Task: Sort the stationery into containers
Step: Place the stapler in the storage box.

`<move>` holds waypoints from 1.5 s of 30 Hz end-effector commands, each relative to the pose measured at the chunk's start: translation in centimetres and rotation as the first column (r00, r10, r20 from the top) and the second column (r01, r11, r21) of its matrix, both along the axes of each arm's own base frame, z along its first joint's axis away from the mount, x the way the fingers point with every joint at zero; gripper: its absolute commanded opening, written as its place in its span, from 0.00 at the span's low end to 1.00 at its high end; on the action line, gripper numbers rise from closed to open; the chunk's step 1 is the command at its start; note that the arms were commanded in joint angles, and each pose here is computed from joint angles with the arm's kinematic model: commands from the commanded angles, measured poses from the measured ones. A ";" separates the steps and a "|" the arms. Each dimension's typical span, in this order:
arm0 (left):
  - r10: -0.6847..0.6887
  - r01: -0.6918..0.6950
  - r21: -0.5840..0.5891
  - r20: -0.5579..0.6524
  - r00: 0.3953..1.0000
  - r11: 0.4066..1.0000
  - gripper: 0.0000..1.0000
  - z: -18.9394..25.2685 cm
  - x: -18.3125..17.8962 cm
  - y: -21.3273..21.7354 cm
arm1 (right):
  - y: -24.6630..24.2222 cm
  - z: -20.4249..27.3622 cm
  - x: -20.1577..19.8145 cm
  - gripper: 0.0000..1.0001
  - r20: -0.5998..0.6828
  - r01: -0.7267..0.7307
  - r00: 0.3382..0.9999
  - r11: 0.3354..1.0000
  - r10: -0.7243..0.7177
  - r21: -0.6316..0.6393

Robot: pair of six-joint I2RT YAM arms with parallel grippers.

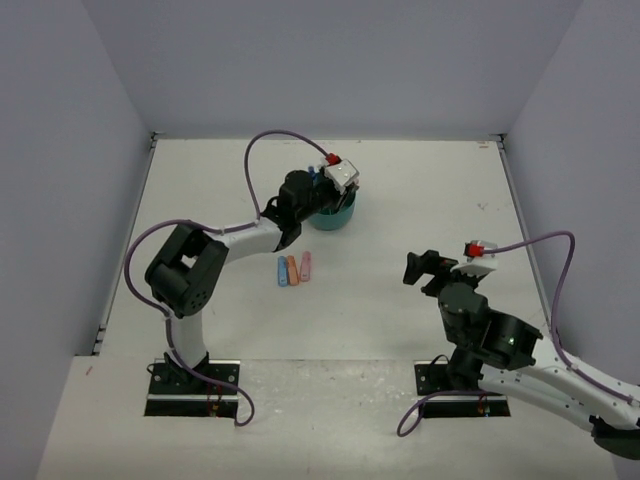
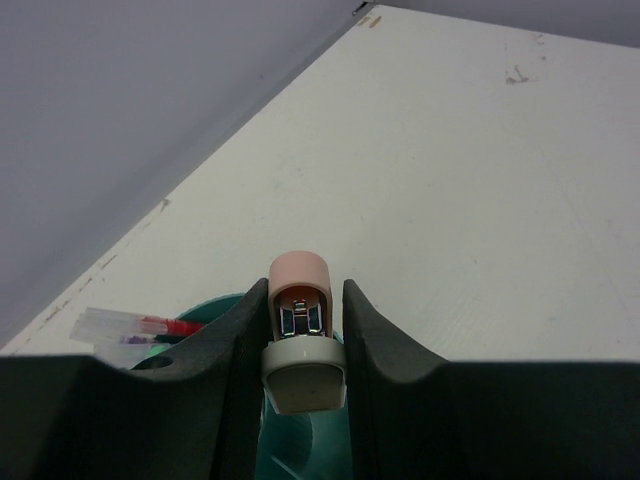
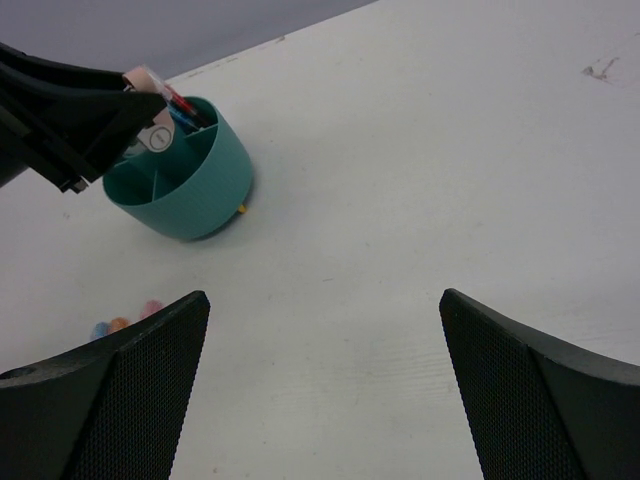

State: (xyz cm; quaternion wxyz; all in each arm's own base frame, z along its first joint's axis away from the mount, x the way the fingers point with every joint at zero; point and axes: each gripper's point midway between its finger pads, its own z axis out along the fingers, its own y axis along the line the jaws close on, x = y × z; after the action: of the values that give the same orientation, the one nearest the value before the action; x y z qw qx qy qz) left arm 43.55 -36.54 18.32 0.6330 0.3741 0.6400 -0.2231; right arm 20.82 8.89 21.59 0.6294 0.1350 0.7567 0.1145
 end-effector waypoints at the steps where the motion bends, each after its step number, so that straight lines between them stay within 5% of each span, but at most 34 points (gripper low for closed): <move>1: -0.042 0.051 -0.084 0.113 0.993 0.995 0.00 2.2 -0.3 -0.7 | 0.2 0.3 0.7 0.99 -0.007 0.050 0.999 0.999 -0.050 -0.016; 6: -0.030 0.036 -0.072 0.084 0.996 0.997 0.00 0.0 -0.4 -0.4 | 0.6 -0.1 0.8 0.99 -0.022 0.041 0.999 0.998 -0.042 -0.038; 12: -0.005 0.014 -0.105 0.084 0.996 0.994 0.13 -0.3 -0.9 0.3 | 0.6 -0.1 0.7 0.99 -0.021 0.038 0.999 0.999 -0.038 -0.026; 25: 0.105 -0.091 -0.153 0.089 0.991 0.984 0.15 -0.5 -0.1 1.9 | 1.7 -0.6 1.0 0.99 -0.047 0.003 0.999 0.998 -0.006 -0.068; 35: 0.097 -0.085 -0.143 0.085 0.992 0.986 0.29 -1.6 0.0 1.7 | 2.0 -0.6 1.0 0.99 -0.045 -0.018 0.999 0.998 0.015 -0.067; 45: 0.106 -0.094 -0.159 0.064 0.992 0.983 0.56 -2.4 -0.2 1.9 | 2.4 -0.7 1.1 0.99 -0.049 -0.039 0.998 0.997 0.035 -0.071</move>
State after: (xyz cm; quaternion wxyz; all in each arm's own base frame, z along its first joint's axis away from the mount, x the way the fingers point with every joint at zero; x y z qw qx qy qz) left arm 43.07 -34.90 14.32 0.6679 0.3157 0.6355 -0.2246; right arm 21.51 10.88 19.04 0.6014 0.0822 0.7914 0.0723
